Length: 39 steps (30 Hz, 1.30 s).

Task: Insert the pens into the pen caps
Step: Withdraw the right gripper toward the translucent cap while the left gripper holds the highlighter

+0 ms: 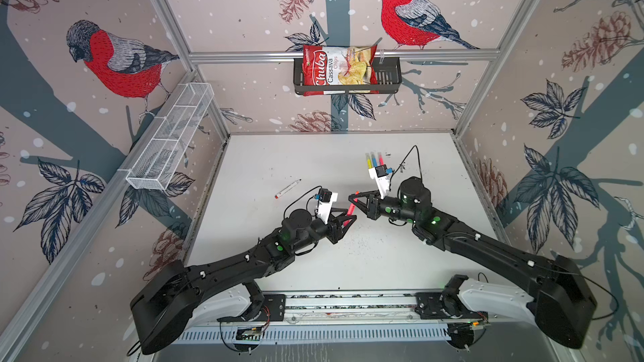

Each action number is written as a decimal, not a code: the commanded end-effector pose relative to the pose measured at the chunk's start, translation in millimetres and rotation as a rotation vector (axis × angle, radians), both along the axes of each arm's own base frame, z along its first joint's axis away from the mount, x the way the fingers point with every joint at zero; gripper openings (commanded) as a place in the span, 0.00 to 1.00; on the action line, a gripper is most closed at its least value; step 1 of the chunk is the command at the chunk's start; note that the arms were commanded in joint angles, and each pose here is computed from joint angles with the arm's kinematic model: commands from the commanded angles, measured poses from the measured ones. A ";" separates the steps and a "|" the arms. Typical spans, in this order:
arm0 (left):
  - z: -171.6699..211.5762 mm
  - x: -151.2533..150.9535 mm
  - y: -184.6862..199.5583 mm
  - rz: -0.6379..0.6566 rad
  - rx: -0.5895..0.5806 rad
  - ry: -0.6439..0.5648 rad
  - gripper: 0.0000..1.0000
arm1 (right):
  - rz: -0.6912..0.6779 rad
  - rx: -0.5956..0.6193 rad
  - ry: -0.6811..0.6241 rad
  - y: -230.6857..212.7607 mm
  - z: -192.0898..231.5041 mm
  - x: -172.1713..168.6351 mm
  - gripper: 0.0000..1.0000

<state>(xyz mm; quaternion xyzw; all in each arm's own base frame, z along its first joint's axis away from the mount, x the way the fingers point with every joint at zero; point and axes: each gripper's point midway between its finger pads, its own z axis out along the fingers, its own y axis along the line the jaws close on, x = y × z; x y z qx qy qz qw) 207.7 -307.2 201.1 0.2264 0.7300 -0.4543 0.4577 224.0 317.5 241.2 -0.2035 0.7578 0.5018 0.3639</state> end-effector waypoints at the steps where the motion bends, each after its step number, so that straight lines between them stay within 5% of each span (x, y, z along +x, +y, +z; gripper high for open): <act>1: 12.8 -1.3 -5.1 -0.024 -0.044 -0.028 0.43 | -0.008 0.040 -0.032 1.5 14.6 2.4 0.02; 7: 13.5 0.1 -5.1 -0.017 -0.047 -0.032 0.31 | -0.005 0.044 -0.033 2.3 15.7 1.4 0.02; 11: 13.1 0.8 -4.4 -0.012 -0.044 -0.037 0.09 | 0.001 0.045 -0.033 3.1 15.4 -0.5 0.05; 12: 13.5 1.0 -4.2 -0.011 -0.045 -0.038 0.04 | 0.006 0.043 -0.033 3.9 14.9 -1.7 0.10; 17: 18.2 -0.8 1.7 0.006 -0.089 -0.047 0.00 | -0.023 -0.009 -0.048 -2.2 11.5 0.0 0.67; 19: 19.7 1.0 8.2 0.036 -0.105 -0.057 0.00 | -0.104 -0.058 -0.062 -15.5 10.8 8.1 0.78; 25: 20.1 0.6 20.1 0.077 -0.106 -0.069 0.00 | -0.488 -0.214 -0.037 -94.4 -5.3 48.0 0.86; 29: 23.2 -0.5 26.1 0.092 -0.113 -0.076 0.00 | -0.697 -0.291 0.132 -165.6 -47.4 72.2 0.87; 39: 22.0 -3.2 36.1 0.116 -0.102 -0.081 0.00 | -0.817 -0.335 0.331 -228.3 -122.8 77.0 0.91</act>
